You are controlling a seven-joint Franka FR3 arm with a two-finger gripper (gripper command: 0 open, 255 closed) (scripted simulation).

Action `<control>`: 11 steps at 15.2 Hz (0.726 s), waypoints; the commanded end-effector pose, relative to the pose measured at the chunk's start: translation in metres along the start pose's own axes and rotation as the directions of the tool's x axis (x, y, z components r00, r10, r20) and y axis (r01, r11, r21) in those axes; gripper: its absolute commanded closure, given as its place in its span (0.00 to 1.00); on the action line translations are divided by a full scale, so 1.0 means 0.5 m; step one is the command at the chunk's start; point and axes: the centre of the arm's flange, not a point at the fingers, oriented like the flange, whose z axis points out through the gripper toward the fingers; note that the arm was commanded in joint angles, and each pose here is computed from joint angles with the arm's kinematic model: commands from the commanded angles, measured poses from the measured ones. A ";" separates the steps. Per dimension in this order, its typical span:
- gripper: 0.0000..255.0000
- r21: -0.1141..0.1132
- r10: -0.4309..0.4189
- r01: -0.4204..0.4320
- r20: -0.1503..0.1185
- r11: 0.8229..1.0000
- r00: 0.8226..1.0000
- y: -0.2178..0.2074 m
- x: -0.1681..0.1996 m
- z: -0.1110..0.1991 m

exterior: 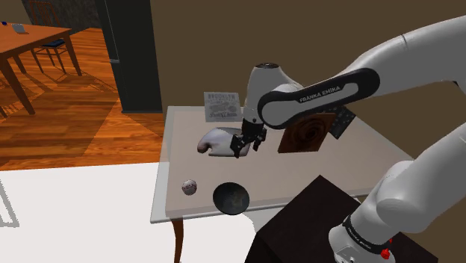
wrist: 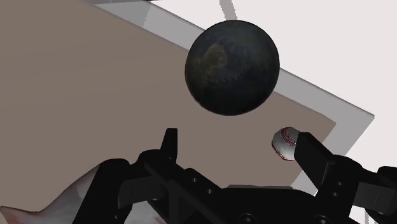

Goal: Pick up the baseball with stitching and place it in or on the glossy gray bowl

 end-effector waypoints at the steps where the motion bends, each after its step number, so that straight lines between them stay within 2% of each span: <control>1: 0.00 0.000 0.001 -0.001 -0.005 1.000 1.000 -0.028 0.022 0.043; 11: 0.00 -0.009 0.005 -0.005 -0.029 1.000 1.000 -0.173 0.132 0.232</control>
